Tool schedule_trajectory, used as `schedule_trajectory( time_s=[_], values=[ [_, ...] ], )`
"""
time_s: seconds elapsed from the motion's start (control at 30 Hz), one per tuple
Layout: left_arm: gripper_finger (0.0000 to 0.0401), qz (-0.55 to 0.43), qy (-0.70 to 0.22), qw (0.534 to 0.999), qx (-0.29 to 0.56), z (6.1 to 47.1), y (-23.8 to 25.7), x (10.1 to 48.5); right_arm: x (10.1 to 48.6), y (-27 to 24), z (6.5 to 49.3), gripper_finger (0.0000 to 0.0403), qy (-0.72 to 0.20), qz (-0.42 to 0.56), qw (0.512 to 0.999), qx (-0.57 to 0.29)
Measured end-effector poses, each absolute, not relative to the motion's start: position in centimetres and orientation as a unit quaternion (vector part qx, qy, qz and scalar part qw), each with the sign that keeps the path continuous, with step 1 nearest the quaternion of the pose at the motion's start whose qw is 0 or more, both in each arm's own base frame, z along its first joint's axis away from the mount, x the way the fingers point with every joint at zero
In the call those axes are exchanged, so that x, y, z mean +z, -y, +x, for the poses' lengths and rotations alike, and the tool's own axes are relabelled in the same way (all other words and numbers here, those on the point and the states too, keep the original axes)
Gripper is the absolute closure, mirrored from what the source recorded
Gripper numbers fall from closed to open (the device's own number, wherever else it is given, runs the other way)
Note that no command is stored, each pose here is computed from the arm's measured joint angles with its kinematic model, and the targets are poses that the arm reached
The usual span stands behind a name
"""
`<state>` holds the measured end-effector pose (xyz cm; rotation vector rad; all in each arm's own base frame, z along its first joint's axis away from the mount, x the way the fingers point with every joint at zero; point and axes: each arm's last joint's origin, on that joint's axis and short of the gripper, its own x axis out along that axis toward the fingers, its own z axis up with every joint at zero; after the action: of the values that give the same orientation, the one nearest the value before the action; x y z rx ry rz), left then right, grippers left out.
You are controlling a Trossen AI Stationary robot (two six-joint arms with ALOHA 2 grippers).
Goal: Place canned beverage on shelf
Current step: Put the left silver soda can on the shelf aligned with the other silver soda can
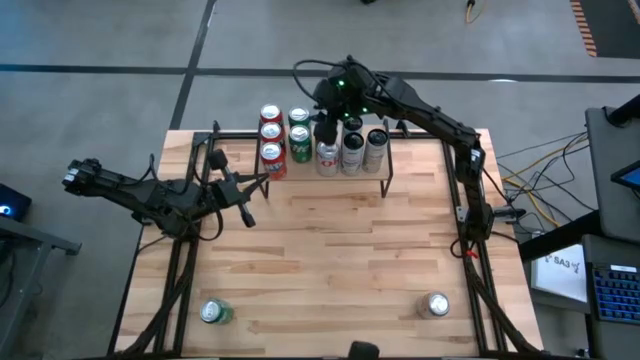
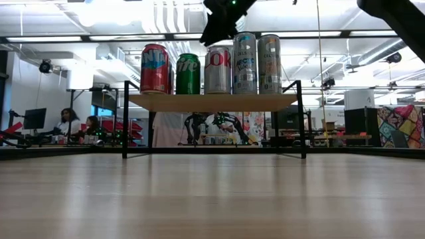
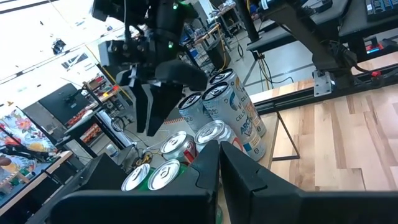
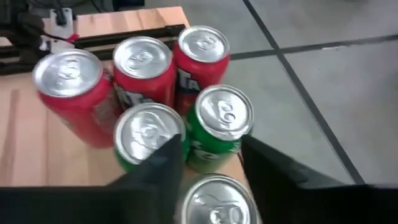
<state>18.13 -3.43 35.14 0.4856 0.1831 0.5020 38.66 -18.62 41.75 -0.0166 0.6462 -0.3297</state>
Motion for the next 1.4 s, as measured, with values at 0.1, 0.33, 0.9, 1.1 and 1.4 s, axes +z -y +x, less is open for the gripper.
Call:
schedule_trajectory(
  time_s=[0.1,0.33,0.9,1.1,1.4],
  values=[
    [0.0401,0.239,-0.09,0.935,0.245,18.1,3.4,35.1,41.9,17.7,38.7,0.032,-0.327,-0.016,0.929,-0.17],
    [0.0401,0.241,-0.091,0.935,0.245,18.1,3.4,35.1,40.8,15.9,38.8,0.0392,-0.394,-0.04,0.885,-0.246],
    [0.0401,0.243,-0.095,0.934,0.244,18.2,3.5,35.0,40.3,15.5,39.4,0.0394,-0.389,-0.003,0.884,-0.26],
    [0.0401,0.239,-0.087,0.942,0.219,19.3,3.8,34.7,43.3,14.2,37.0,0.0394,-0.372,-0.039,0.895,-0.242],
    [0.0401,0.239,-0.044,0.947,0.211,22.0,2.7,35.5,46.4,11.0,33.0,0.0394,-0.338,-0.03,0.929,-0.147]
  ],
)
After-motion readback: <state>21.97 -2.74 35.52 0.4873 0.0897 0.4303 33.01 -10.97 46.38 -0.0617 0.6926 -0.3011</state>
